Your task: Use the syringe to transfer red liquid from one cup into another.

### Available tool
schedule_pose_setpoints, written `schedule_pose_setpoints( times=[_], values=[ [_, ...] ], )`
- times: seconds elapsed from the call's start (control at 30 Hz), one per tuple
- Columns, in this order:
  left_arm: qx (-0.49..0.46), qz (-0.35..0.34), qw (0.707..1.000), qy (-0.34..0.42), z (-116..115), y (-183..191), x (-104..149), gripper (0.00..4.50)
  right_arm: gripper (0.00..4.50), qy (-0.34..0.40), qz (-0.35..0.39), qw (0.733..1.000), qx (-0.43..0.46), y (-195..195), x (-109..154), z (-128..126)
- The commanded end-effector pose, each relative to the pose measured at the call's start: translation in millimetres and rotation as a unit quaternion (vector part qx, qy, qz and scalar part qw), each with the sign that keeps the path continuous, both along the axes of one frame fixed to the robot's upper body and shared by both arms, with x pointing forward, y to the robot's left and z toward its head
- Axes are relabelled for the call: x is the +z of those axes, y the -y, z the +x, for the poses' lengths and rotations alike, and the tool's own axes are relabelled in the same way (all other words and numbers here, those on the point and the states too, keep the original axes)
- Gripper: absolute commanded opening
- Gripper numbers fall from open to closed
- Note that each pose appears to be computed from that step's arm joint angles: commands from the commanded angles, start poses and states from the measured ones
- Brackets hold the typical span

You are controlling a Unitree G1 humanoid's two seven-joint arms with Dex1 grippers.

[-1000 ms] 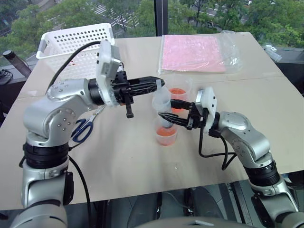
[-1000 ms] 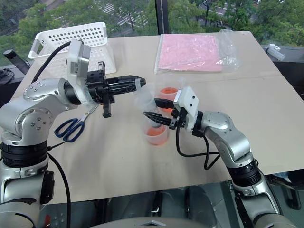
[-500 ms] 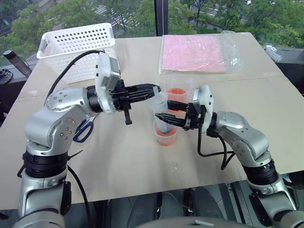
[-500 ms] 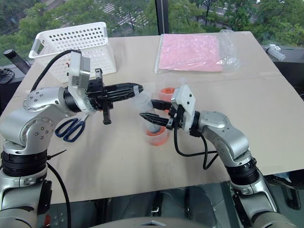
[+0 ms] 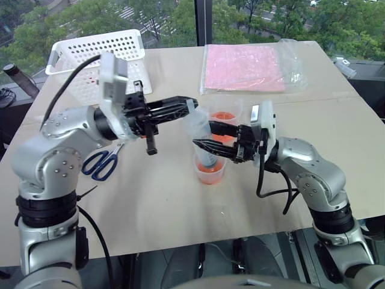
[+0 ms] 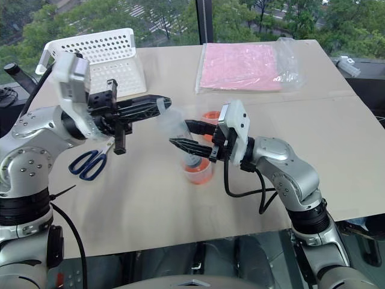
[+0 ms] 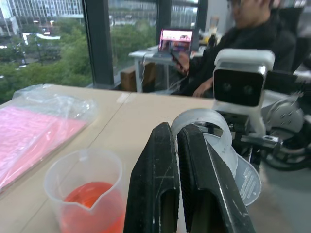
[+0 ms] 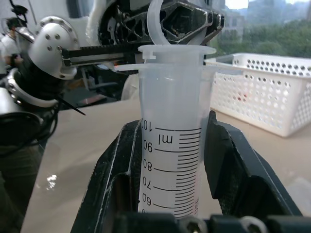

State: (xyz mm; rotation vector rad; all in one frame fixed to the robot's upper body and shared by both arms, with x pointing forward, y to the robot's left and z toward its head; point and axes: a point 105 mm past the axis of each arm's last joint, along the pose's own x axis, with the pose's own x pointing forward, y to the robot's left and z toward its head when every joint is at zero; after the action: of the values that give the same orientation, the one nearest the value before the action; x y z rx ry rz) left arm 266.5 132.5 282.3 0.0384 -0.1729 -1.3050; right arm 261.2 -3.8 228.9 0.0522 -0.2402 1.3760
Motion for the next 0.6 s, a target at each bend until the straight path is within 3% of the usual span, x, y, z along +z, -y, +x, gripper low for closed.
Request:
schedule_pose_setpoints(
  times=[0.03, 0.1, 0.3, 0.6],
  values=[
    [-0.02, 0.008, 0.999, -0.023, -3, -12, -2, 0.31, 1.4, 0.058, 0.065, 0.996, -0.013, 12, 41, -6],
    [-0.006, 0.007, 1.0, -0.024, 0, -19, -2, 1.0, 1.4, 0.055, 0.068, 0.996, -0.016, 12, 43, -5],
    [0.036, -0.019, 0.998, -0.043, 8, -37, 8, 3.71, 1.39, 0.049, 0.07, 0.996, -0.024, 16, 47, -2],
    [-0.017, 0.011, 0.995, -0.099, -25, -32, -15, 3.74, 1.39, 0.007, 0.118, 0.993, -0.014, 27, 72, -2]
  ],
)
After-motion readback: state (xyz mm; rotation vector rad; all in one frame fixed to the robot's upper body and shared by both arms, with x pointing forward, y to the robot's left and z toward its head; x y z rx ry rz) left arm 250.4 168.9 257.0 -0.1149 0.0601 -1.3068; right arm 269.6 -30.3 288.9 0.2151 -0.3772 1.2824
